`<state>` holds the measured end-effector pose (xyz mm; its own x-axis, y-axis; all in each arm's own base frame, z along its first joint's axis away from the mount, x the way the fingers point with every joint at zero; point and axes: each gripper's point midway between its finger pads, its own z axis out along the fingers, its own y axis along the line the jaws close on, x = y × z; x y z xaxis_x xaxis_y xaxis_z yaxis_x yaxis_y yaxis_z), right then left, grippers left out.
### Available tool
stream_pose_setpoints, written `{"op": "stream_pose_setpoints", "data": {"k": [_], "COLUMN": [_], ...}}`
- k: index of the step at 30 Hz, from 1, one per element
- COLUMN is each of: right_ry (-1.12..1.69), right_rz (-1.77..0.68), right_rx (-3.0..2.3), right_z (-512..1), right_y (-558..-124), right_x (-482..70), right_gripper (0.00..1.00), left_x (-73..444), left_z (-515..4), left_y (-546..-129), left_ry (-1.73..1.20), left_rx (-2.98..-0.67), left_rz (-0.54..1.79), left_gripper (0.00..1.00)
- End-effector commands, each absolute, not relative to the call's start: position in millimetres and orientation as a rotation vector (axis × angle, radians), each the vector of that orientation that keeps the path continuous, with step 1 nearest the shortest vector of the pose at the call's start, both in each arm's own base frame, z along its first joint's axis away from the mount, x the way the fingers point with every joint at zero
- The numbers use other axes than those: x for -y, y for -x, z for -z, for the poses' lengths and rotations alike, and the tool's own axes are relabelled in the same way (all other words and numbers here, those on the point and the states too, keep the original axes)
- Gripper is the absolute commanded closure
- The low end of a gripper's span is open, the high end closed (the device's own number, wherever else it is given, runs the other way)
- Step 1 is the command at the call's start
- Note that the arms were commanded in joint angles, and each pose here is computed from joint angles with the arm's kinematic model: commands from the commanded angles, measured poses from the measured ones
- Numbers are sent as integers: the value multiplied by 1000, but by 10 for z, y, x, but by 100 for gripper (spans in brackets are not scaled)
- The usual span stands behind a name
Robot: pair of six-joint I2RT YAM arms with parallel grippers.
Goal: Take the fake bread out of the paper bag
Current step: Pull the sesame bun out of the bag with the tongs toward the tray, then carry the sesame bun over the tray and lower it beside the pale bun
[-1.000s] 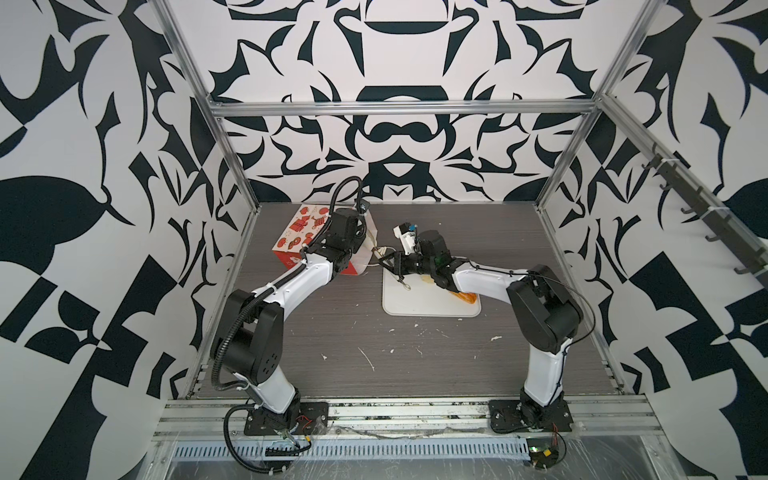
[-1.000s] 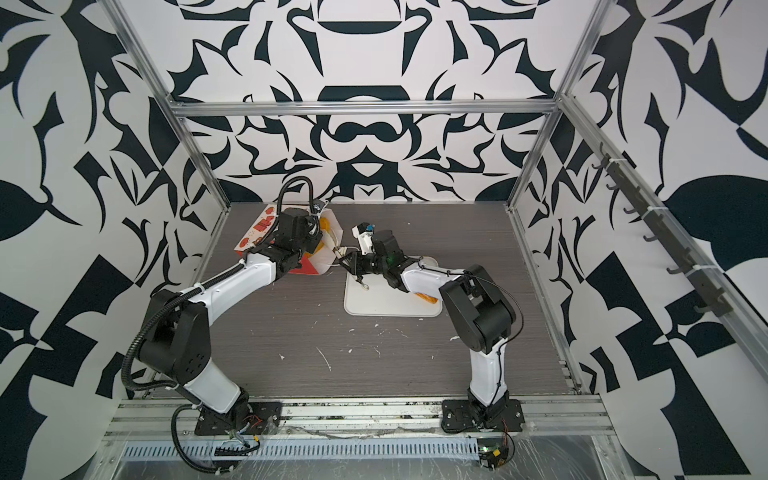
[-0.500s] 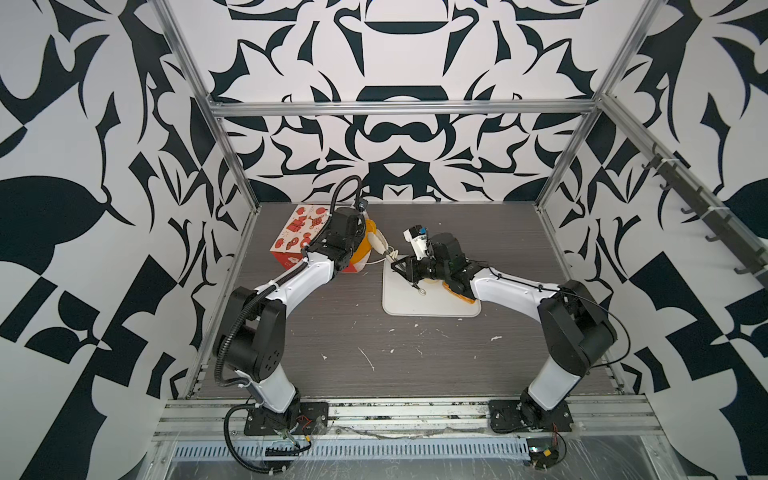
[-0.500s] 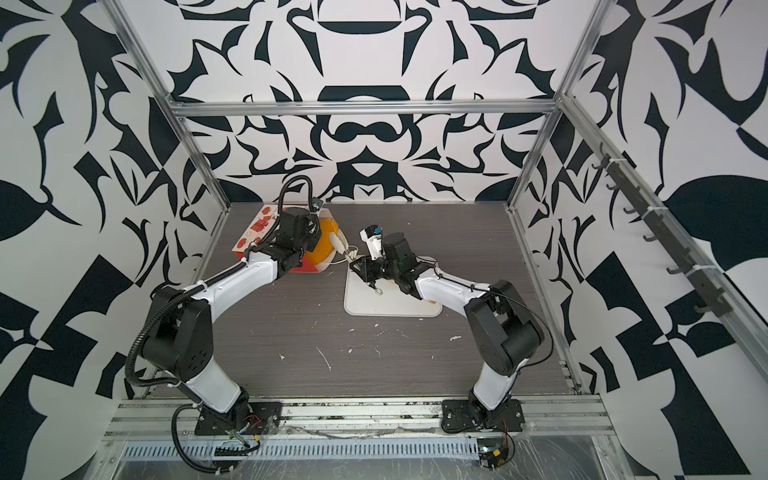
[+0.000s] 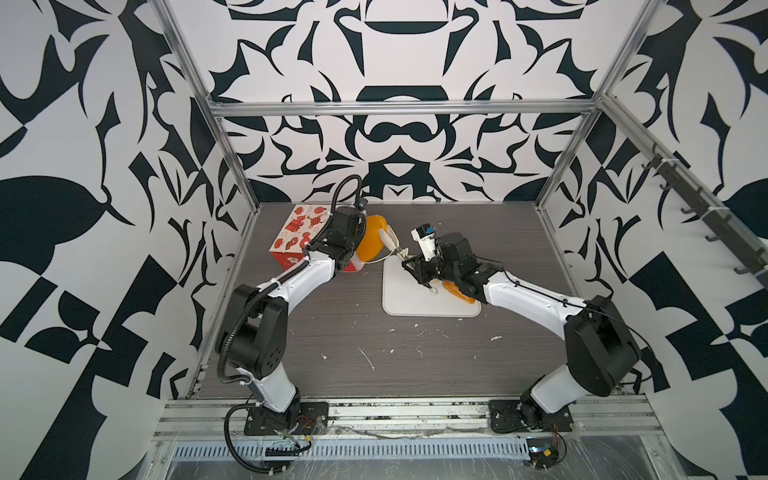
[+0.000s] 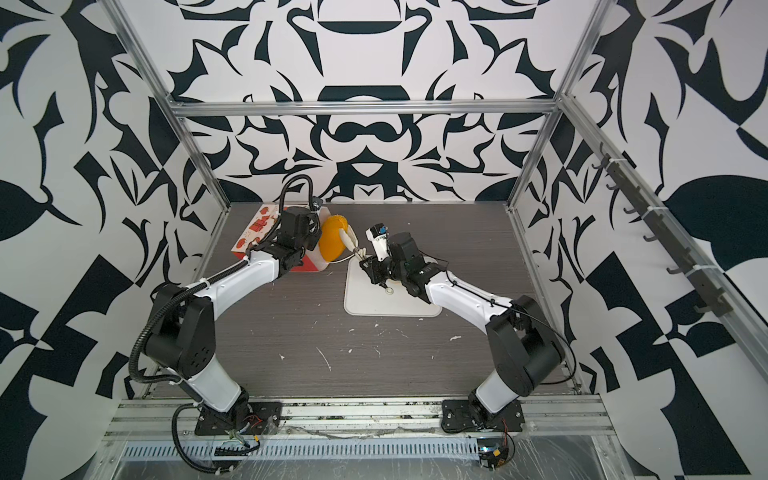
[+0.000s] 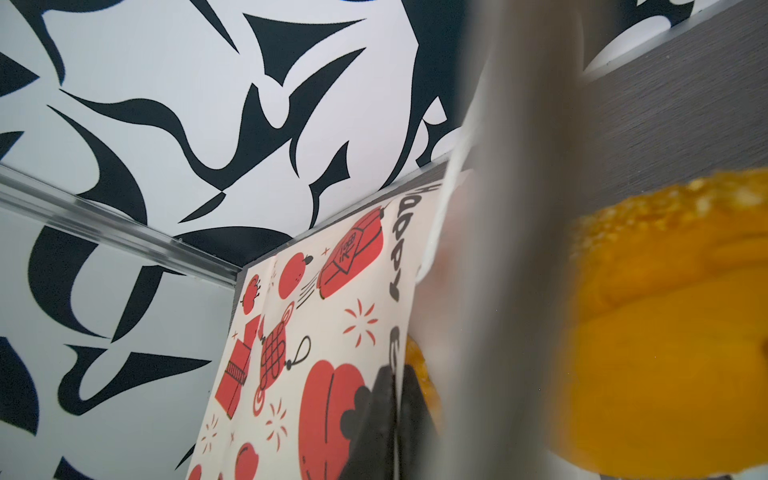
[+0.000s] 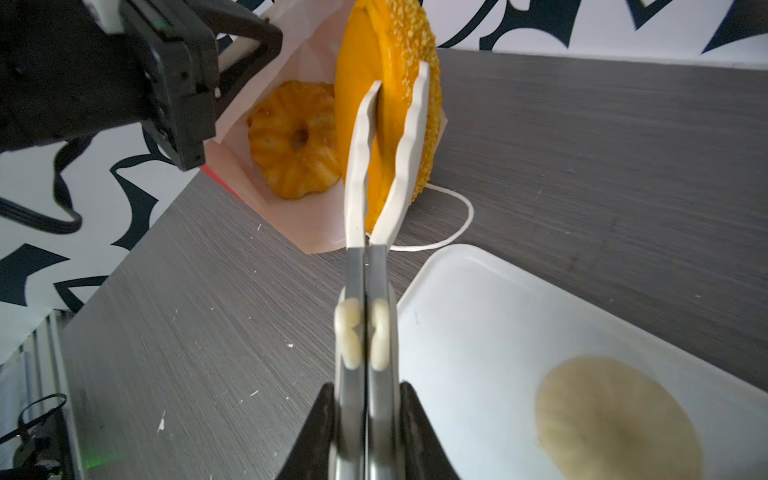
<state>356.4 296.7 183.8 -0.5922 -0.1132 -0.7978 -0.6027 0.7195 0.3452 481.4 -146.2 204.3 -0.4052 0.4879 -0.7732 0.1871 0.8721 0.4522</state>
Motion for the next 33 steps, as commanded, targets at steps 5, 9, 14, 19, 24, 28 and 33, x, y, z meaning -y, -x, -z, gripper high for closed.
{"op": "stream_pose_setpoints", "data": {"k": [5,9,14,19,24,28,33], "right_ry": [547,564,569,595,583,589,610], "right_rz": [-624,-524,-449,-390,-351,-341,-311], "right_rx": [-1951,-1947,-1938,-1958,-1981,-1986,-1977], "right_z": [-2311,-2336,-2364,-2318,-2226,-2175,-2151], "right_y": [-3589,-3520,-3367,-3192,-3088,-3071,-3086], "right_x": [-2719,-2548,-2339,-2166,-2030,-2011,-2027], "right_gripper": [100,100,100,100,100,100,100], "left_x": [1431,1421,1408,1421,1435,1450,1444], "left_z": [-2175,-2186,-2205,-2195,-2186,-2181,-2188], "left_y": [-4894,-4888,-4883,-4885,-4895,-4914,-4911], "left_ry": [-434,-431,-425,-423,-424,-427,-425], "left_rx": [-1958,-1956,-1950,-1951,-1952,-1952,-1949], "left_rz": [-353,-354,-351,-342,-337,-334,-333], "left_gripper": [93,93,93,93,93,93,93]}}
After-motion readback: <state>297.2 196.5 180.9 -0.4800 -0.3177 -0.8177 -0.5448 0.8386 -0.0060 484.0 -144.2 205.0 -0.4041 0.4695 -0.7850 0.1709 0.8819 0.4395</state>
